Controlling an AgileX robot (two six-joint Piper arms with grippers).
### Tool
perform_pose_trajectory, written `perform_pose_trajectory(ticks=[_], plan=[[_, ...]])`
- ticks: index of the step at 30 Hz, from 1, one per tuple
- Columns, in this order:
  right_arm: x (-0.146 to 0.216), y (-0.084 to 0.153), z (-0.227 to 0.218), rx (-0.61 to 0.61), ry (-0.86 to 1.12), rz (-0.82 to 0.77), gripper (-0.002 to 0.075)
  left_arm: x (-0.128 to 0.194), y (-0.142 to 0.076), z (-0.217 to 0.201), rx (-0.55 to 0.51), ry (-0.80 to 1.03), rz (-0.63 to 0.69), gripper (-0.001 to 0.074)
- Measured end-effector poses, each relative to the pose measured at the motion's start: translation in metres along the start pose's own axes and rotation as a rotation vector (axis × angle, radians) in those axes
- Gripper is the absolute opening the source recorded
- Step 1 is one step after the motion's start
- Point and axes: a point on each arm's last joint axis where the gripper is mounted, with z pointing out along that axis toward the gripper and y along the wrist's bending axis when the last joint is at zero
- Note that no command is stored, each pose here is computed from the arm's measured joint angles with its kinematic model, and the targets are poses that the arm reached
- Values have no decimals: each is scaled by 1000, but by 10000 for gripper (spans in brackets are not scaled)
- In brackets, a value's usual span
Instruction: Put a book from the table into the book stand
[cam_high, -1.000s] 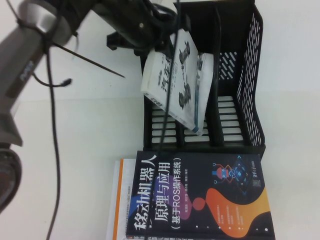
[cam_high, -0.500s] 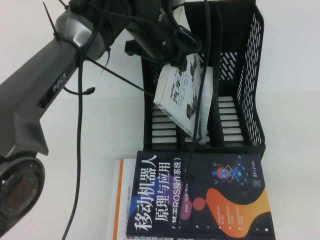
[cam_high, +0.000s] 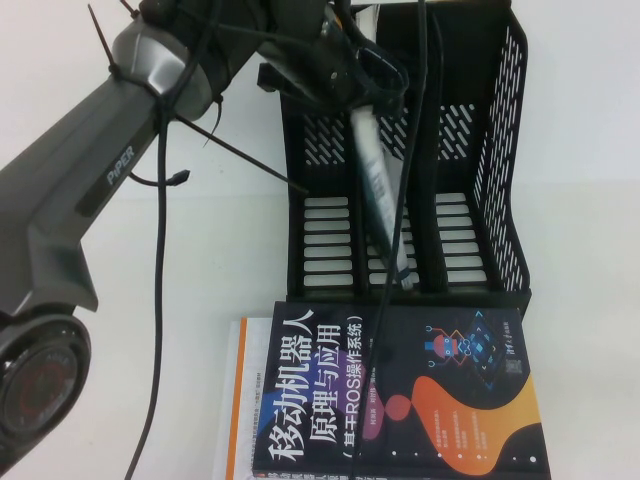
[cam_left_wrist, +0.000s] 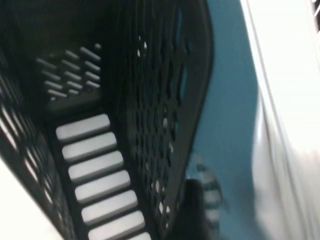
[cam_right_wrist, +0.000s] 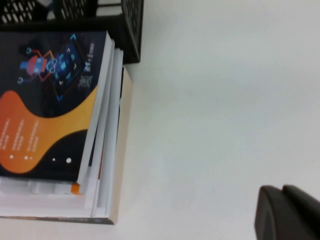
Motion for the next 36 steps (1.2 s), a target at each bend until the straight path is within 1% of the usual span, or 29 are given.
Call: perform_pose_trajectory(ticks=[2, 4, 7, 9, 11, 13, 15, 18, 20, 22, 25, 29, 32, 33, 36], plan=[[2, 0, 3, -2, 8, -1, -1, -1, 0, 0, 4, -14, 5, 582], [4, 0, 7, -3, 8, -5, -1, -3, -1, 0, 10, -36, 13, 604], [6, 0, 9, -3, 11, -15, -1, -9, -2, -5, 20, -79, 38, 603], [6, 1, 11, -7, 6, -31, -1, -16, -3, -12, 27, -115, 56, 587], [6, 0, 11, 3, 1, -55, -1, -25, -4, -24, 35, -160, 64, 549], [4, -3, 11, 28, -17, -84, -1, -34, -4, -39, 42, -208, 67, 480], [2, -6, 11, 68, -36, -113, -1, -41, -3, -58, 46, -252, 67, 393], [-2, -12, 10, 138, -69, -160, -1, -51, -1, -99, 49, -329, 66, 223], [-3, -15, 9, 172, -85, -182, -1, -55, 0, -134, 36, -388, 106, 102], [-4, -15, 9, 180, -90, -186, -1, -55, -2, -173, 8, -441, 167, 43], [-3, -15, 9, 170, -85, -178, -1, -48, -3, -225, -39, -489, 236, 13], [-1, -13, 3, 121, -126, -151, -1, -30, -7, -283, -39, -515, 331, 3], [3, -15, -8, 77, -198, -125, -1, -12, -11, -307, 4, -485, 390, 1], [5, -17, -13, 64, -231, -117, -1, -3, -13, -317, 32, -473, 402, 1], [13, -21, -27, 18, -318, -93, -1, 20, -17, -327, 116, -418, 433, 1]])
